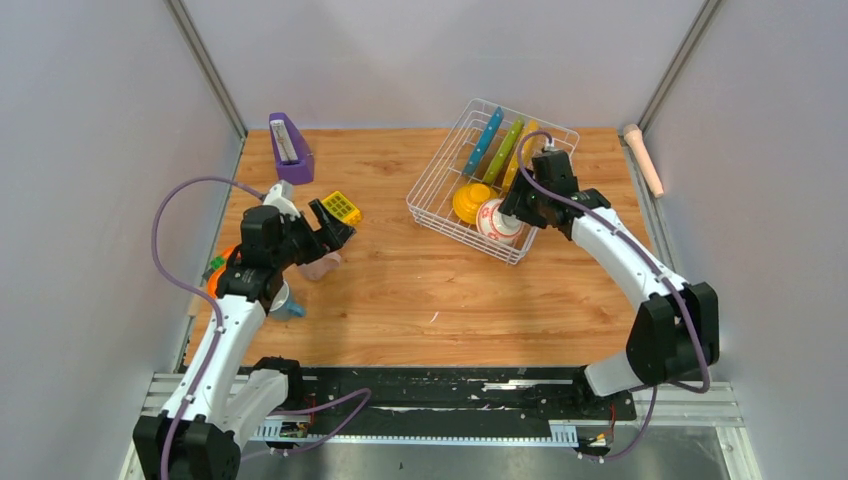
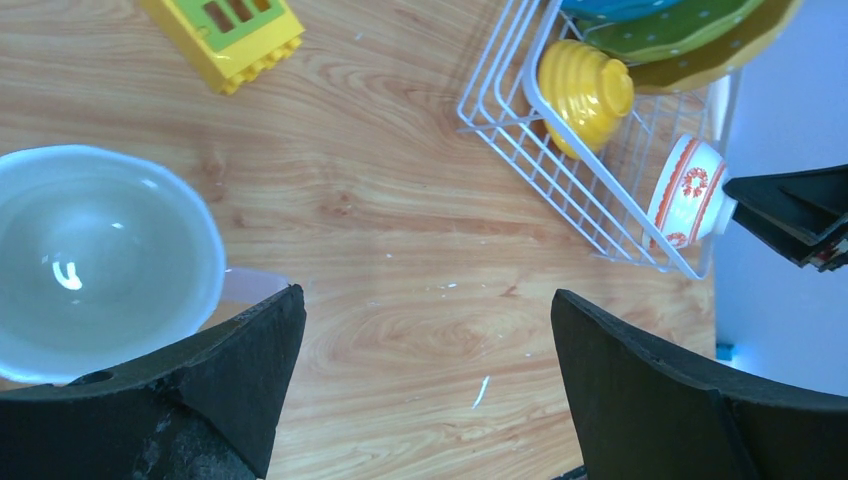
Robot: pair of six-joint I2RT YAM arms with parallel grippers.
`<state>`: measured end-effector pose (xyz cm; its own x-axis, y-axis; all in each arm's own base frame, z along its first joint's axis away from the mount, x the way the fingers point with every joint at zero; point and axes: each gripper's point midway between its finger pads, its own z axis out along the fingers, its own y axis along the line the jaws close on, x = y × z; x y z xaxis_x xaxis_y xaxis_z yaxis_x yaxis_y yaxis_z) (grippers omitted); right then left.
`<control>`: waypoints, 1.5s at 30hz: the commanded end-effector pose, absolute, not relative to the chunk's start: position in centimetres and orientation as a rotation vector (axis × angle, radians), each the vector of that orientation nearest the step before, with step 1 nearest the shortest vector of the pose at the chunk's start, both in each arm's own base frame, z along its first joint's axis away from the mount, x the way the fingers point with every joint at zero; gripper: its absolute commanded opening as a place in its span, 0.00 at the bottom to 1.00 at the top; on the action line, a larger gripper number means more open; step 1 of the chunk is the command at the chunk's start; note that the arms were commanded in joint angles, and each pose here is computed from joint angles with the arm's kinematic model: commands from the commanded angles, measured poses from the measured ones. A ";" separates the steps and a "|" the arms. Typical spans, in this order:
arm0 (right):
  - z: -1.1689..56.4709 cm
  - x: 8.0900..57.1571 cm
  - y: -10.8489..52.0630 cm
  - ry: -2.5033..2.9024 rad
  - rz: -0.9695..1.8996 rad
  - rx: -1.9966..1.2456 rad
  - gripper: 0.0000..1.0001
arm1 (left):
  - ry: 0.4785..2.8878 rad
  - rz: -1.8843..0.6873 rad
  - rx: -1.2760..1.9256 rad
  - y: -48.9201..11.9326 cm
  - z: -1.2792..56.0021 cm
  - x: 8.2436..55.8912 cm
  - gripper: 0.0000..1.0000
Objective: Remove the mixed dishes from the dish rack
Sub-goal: Pick up the bowl from the dish rack.
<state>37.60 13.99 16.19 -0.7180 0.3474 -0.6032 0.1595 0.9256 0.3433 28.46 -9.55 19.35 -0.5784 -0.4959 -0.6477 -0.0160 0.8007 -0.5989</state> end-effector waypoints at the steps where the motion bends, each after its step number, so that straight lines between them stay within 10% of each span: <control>1: 23.1 37.7 16.6 2.155 0.726 0.262 0.00 | 2.028 -0.835 -0.290 -11.5 21.9 29.2 1.00; 28: 34.9 25.2 23.0 1.804 1.845 -0.254 0.00 | 1.798 -1.268 0.150 -23.6 28.2 29.1 0.99; 45: 35.1 23.3 25.3 1.845 2.025 -0.335 0.00 | 1.523 -1.450 0.478 -29.3 32.8 26.0 0.87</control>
